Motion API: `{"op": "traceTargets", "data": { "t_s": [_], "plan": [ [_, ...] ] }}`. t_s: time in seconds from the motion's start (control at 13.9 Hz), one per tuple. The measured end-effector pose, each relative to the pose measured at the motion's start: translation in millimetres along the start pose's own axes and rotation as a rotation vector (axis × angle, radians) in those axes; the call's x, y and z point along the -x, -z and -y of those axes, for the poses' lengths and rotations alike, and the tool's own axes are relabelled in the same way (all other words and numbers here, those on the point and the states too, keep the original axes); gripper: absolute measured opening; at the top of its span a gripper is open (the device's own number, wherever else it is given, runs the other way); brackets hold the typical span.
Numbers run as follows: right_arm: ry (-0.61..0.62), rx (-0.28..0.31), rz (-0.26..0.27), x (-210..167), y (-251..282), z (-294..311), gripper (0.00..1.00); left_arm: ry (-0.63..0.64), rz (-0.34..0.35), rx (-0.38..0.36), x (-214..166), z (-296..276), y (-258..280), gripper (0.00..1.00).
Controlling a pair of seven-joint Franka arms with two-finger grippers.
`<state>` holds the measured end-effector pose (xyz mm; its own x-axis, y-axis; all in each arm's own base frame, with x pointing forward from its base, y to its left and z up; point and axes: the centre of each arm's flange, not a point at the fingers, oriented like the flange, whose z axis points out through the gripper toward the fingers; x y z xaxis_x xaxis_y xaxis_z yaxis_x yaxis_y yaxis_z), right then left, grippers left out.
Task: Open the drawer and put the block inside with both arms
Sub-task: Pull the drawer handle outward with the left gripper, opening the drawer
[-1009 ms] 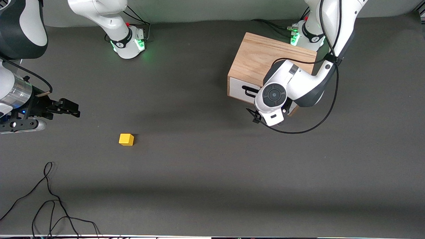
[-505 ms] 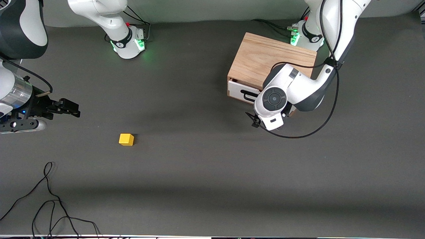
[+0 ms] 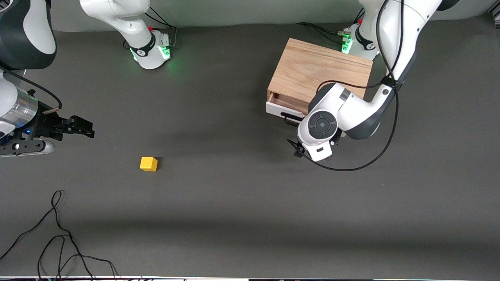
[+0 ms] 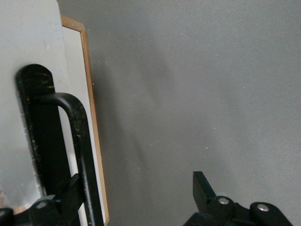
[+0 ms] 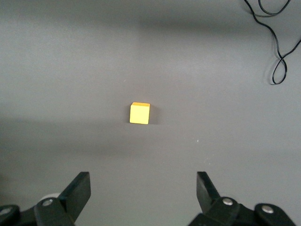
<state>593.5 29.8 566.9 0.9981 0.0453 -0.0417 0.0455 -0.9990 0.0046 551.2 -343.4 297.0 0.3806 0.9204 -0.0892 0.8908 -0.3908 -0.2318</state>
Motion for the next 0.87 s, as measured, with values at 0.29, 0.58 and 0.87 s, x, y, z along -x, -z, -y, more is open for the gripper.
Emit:
{"op": "traceTargets", "data": {
  "t_s": [0.29, 0.58, 0.87],
  "plan": [
    [0.000, 0.000, 0.000, 0.0, 0.0, 0.0, 1.00, -0.003, -0.001, 0.005, -0.6, -13.0, 2.2, 1.00],
    [0.000, 0.000, 0.000, 0.0, 0.0, 0.0, 1.00, 0.001, 0.001, 0.021, -3.0, -26.4, 5.1, 1.00],
    [0.000, 0.000, 0.001, 0.0, -0.1, 0.1, 1.00, -0.002, 0.005, 0.114, -5.8, -42.2, 14.8, 1.00]
  ]
}}
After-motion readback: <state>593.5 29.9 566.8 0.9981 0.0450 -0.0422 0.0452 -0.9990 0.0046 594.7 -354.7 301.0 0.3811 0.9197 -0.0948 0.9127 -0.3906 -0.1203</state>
